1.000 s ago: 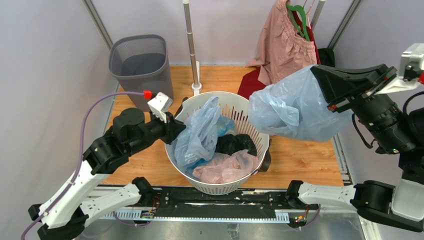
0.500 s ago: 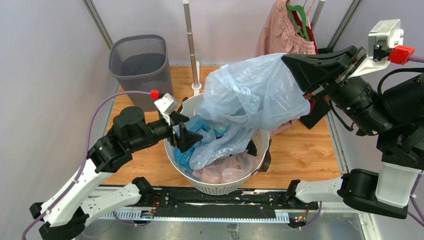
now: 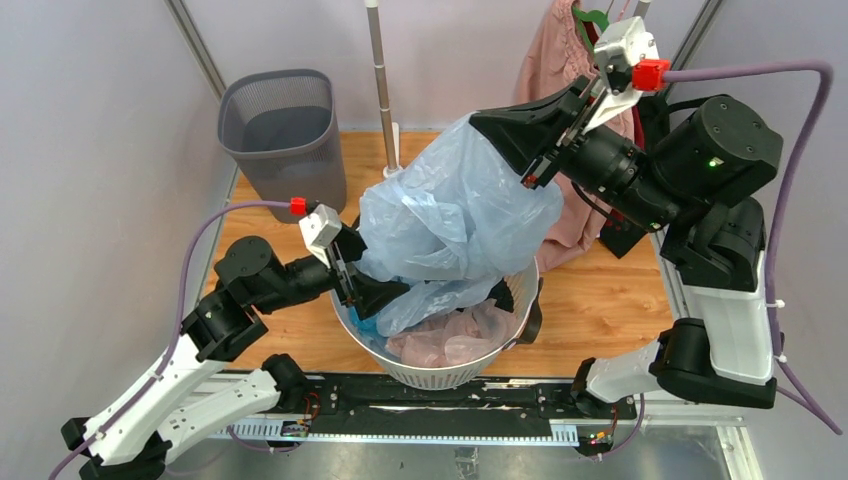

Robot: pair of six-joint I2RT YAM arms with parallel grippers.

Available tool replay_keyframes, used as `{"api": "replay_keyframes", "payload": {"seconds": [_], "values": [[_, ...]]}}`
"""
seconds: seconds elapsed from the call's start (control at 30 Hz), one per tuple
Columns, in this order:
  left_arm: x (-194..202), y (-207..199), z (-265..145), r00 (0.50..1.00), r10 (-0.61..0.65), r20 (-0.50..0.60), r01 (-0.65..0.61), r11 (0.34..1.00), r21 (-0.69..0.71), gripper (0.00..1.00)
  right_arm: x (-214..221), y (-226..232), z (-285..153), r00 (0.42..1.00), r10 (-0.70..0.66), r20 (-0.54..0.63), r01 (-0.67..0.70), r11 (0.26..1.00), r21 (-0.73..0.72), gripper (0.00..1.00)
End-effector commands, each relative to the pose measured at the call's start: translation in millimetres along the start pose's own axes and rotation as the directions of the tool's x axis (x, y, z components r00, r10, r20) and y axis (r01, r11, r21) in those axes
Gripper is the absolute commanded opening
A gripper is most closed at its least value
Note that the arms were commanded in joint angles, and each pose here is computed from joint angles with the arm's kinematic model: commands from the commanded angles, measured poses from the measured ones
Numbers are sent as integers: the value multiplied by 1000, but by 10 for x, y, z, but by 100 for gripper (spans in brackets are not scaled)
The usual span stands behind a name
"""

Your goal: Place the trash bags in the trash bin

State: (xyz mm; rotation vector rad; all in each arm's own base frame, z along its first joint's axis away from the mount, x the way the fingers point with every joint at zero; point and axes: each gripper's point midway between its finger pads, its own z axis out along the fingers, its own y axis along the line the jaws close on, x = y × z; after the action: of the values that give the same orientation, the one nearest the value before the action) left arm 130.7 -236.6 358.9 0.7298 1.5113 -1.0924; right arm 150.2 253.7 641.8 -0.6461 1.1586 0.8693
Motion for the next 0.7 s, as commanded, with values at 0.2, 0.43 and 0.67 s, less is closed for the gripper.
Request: {"api": "replay_keyframes", "payload": {"seconds": [0.2,0.43,0.67], "values": [[-118,46,-32,999,28,44,-26,999,-36,100,-182,84,-65,997,42,68,-39,998,-39,0],[-55,511,-322,997,69,-39,-78,941,-329,100,-248,52,-203,996,27,80,-25,999,-28,0],[-179,424,-349,996,83,11,-76,951,-300,100,-183,-14,-206,998,24,64,-25,1000,10,0]]}}
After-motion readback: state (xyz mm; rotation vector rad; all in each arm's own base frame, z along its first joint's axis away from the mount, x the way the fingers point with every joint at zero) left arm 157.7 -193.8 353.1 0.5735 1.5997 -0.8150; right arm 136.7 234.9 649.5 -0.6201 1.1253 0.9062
